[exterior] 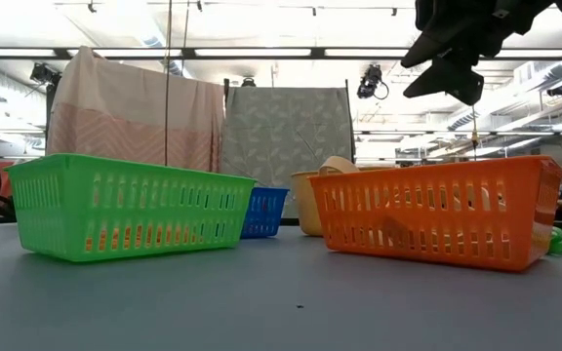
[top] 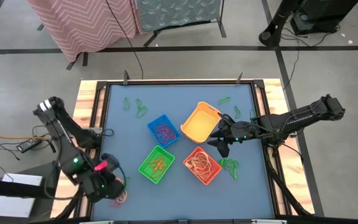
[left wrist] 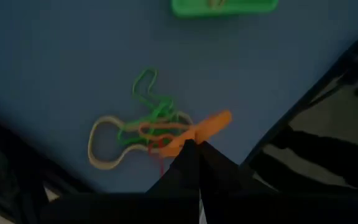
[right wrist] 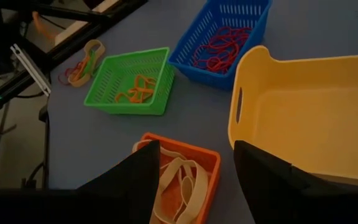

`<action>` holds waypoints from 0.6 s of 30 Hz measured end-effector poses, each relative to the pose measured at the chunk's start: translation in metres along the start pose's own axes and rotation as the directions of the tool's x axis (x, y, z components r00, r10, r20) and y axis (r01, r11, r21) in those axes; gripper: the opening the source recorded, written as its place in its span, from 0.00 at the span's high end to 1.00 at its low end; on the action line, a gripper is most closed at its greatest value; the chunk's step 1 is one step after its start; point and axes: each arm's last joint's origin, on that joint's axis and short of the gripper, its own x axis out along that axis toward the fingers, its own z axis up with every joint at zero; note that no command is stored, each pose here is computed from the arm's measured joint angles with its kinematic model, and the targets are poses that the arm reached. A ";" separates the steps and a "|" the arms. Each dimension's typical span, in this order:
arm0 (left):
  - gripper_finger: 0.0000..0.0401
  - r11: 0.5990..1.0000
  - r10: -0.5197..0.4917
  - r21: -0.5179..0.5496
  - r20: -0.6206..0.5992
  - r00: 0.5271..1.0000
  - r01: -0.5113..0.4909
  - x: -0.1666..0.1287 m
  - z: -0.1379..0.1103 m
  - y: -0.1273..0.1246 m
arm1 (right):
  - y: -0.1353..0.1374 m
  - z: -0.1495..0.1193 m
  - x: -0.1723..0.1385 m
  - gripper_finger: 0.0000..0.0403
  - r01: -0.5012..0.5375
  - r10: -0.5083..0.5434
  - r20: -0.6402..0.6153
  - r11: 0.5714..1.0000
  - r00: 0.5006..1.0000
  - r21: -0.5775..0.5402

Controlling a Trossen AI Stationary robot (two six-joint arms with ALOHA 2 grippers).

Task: Sort rubber bands into baskets
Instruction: Put the orange rubber band into the green bin

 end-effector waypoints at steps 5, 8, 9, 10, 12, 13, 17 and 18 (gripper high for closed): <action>1.00 0.999 -0.037 0.035 0.081 0.996 0.034 -0.002 0.025 -0.004 | 0.002 0.002 0.000 0.46 -0.017 0.017 0.020 1.000 1.000 0.005; 1.00 0.993 -0.075 0.104 0.149 0.986 0.059 0.000 0.042 -0.010 | 0.003 0.004 0.000 0.46 -0.032 0.032 0.038 0.999 0.999 0.009; 1.00 0.990 -0.091 0.123 0.173 0.981 0.070 0.001 0.050 -0.013 | 0.004 0.004 0.000 0.46 -0.039 0.038 0.046 0.999 0.998 0.011; 1.00 0.987 -0.103 0.142 0.194 0.976 0.076 0.002 0.057 -0.015 | 0.005 0.005 0.000 0.46 -0.047 0.046 0.055 0.999 0.997 0.013; 1.00 0.981 -0.121 0.175 0.225 0.967 0.082 0.007 0.072 -0.017 | 0.006 0.007 0.000 0.46 -0.059 0.058 0.071 0.998 0.996 0.016; 1.00 0.979 -0.128 0.187 0.238 0.963 0.083 0.010 0.079 -0.018 | 0.006 0.007 0.000 0.46 -0.064 0.062 0.076 0.998 0.995 0.017; 1.00 0.975 -0.113 0.215 0.274 0.955 0.054 0.025 0.105 -0.018 | 0.007 0.009 -0.001 0.46 -0.074 0.072 0.089 0.997 0.993 0.020; 1.00 0.975 -0.096 0.220 0.271 0.958 0.035 0.031 0.109 -0.017 | 0.007 0.009 -0.001 0.46 -0.076 0.074 0.091 0.997 0.993 0.020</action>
